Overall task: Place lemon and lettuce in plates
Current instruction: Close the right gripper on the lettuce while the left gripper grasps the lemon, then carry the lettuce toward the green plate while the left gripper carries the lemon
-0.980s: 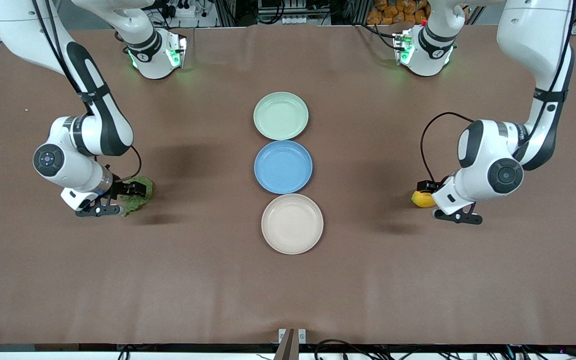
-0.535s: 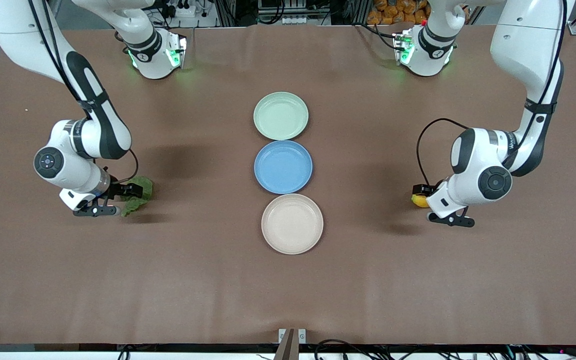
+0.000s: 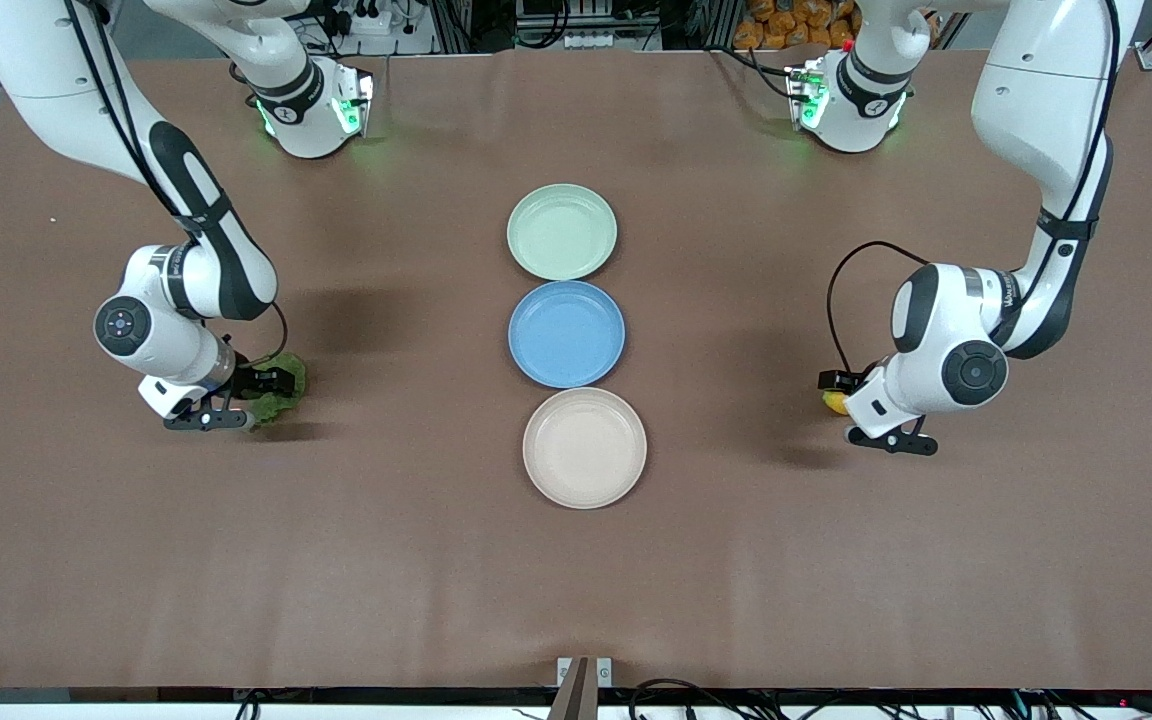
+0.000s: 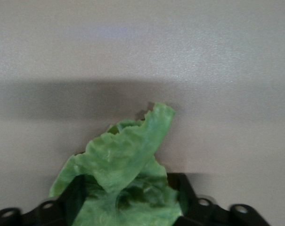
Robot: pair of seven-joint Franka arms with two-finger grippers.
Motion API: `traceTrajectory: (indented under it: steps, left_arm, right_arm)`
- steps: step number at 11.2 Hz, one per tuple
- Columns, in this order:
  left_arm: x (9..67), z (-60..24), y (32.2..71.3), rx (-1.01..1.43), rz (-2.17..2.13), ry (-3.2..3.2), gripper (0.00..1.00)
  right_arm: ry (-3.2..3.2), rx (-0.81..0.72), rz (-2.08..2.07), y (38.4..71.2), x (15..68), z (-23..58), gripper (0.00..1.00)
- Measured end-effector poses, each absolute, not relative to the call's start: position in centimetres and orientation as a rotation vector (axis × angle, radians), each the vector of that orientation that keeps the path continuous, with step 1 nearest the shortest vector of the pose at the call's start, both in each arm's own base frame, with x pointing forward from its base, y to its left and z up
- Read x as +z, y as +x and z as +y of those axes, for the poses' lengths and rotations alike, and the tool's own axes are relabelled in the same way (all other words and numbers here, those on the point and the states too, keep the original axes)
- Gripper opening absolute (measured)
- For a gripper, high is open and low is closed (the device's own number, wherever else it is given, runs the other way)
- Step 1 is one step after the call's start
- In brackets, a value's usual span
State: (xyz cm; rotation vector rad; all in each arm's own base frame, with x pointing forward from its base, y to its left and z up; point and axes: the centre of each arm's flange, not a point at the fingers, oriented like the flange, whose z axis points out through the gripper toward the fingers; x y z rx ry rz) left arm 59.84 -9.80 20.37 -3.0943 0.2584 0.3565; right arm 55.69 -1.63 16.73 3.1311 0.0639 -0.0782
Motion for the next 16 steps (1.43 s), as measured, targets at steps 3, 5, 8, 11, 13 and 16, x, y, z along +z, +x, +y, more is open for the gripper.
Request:
traceTrajectory:
  steps: [3, 5, 8, 11, 13, 16]
  left_arm:
    - [19.9, -9.8, 59.9, 0.363, 0.258, -3.094, 1.0]
    - [19.7, -9.8, 60.2, 0.343, 0.253, -3.097, 0.95]
    - [20.0, -9.5, 60.7, 0.322, 0.235, -3.103, 0.89]
    - [20.3, -9.5, 61.0, 0.299, 0.235, -3.107, 0.89]
    - [22.0, -10.0, 62.4, 0.236, 0.223, -3.116, 0.89]
    - [25.7, -12.5, 64.5, 0.128, 0.103, -3.148, 0.89]
  right_arm:
    - [3.134, -0.063, 0.086, 55.9, 17.2, -0.6, 0.46]
    - [3.133, -0.054, 0.09, 56.1, 17.4, -0.5, 0.21]
    - [3.133, -0.024, 0.085, 56.8, 18.1, 0.6, 0.03]
    - [3.133, -0.059, 0.014, 58.3, 20.4, 2.9, 0.03]
    - [3.13, -0.091, -0.044, 58.9, 23.3, 4.5, 0.03]
    - [3.138, -0.121, -0.161, 58.3, 26.7, 8.9, 0.03]
